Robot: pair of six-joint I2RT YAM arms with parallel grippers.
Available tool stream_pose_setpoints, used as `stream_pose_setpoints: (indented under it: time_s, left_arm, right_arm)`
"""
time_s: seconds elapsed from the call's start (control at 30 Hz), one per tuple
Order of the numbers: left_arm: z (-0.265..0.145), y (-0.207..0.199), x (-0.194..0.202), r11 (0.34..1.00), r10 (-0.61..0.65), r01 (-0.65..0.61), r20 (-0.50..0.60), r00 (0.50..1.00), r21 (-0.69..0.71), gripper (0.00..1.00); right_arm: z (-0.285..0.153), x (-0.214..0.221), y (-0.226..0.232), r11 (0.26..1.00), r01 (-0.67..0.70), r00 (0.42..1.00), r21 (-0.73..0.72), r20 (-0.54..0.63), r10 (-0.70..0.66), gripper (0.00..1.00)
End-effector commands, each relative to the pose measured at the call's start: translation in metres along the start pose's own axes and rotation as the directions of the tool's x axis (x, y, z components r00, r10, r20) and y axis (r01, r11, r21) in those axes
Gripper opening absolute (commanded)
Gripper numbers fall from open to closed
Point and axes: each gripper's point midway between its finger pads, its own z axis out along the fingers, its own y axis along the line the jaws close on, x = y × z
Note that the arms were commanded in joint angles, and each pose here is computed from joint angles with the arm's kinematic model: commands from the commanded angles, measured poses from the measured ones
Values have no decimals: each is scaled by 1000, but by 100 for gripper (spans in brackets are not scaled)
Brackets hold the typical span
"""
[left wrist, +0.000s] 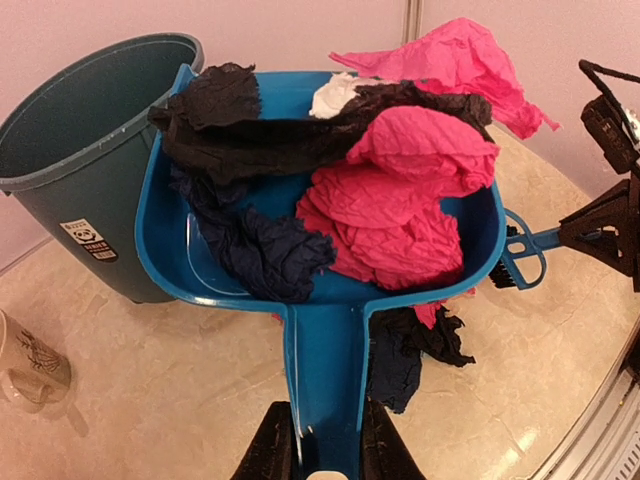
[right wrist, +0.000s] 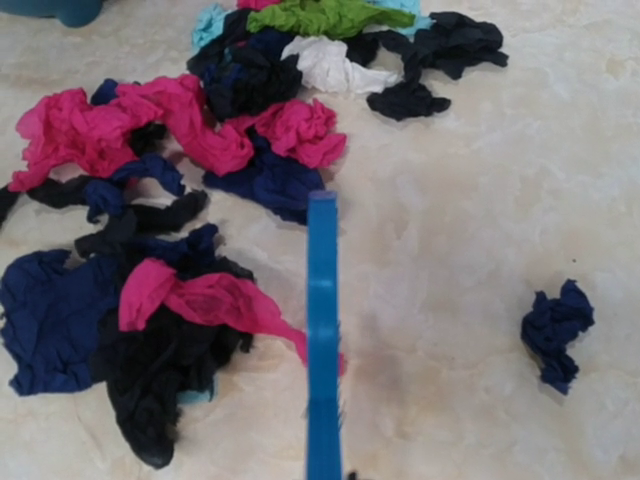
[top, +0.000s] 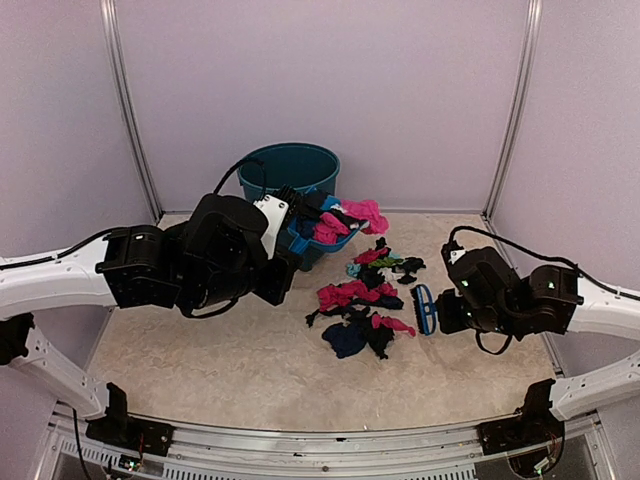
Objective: Sweep away the paper scraps from the table
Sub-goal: Dump the paper scraps into the trash bin.
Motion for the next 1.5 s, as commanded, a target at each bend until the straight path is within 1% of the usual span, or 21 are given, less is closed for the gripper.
stream_pose_setpoints:
  time_s: [0.0, 0.33, 0.6, 0.73, 0.97, 1.07, 1.17, 1.3, 1.37, 1.4, 1.43, 1.47]
  left_arm:
    - [3, 24, -24, 997, 29, -29, -8, 1000, -72, 4]
    - [26, 92, -74, 983, -33, 32, -3, 999, -180, 4]
    - [53, 138, -100, 955, -31, 23, -21, 999, -295, 4]
    - [68, 160, -104, 913, 3, -29, -65, 998, -408, 4]
    - [76, 183, -110, 816, 84, -139, -123, 989, -561, 3]
    - [78, 192, -110, 747, 129, -208, -169, 977, -632, 3]
    - [77, 196, -109, 645, 193, -307, -239, 952, -700, 3]
    - [73, 199, -111, 527, 250, -380, -289, 924, -760, 3]
    - [70, 201, -113, 448, 275, -420, -325, 905, -789, 3]
    - [69, 203, -113, 400, 285, -447, -355, 891, -801, 3]
    - [66, 206, -114, 334, 295, -492, -407, 864, -804, 3]
    - [65, 208, -115, 296, 296, -512, -432, 852, -806, 3]
  right_arm:
    - [1, -5, 3, 999, -16, 999, -28, 28, 17, 0]
    - [6, -11, 9, 998, -7, 999, -58, 46, 9, 0]
    - [7, -11, 12, 997, -2, 999, -82, 49, 6, 0]
    - [5, -11, 10, 996, -10, 998, -90, 58, 16, 0]
    - [-3, -9, 1, 995, -32, 996, -97, 83, 40, 0]
    - [-6, -8, -3, 994, -42, 994, -98, 94, 52, 0]
    - [-8, -6, -6, 993, -49, 993, -103, 101, 60, 0]
    - [-9, -3, -9, 992, -58, 992, -108, 110, 70, 0]
    - [-11, -3, -11, 992, -63, 990, -111, 119, 76, 0]
    - [-12, -4, -11, 991, -63, 989, -115, 126, 78, 0]
    - [-13, -5, -11, 991, -65, 988, -121, 131, 81, 0]
    - [-14, -6, -11, 990, -67, 987, -125, 137, 84, 0]
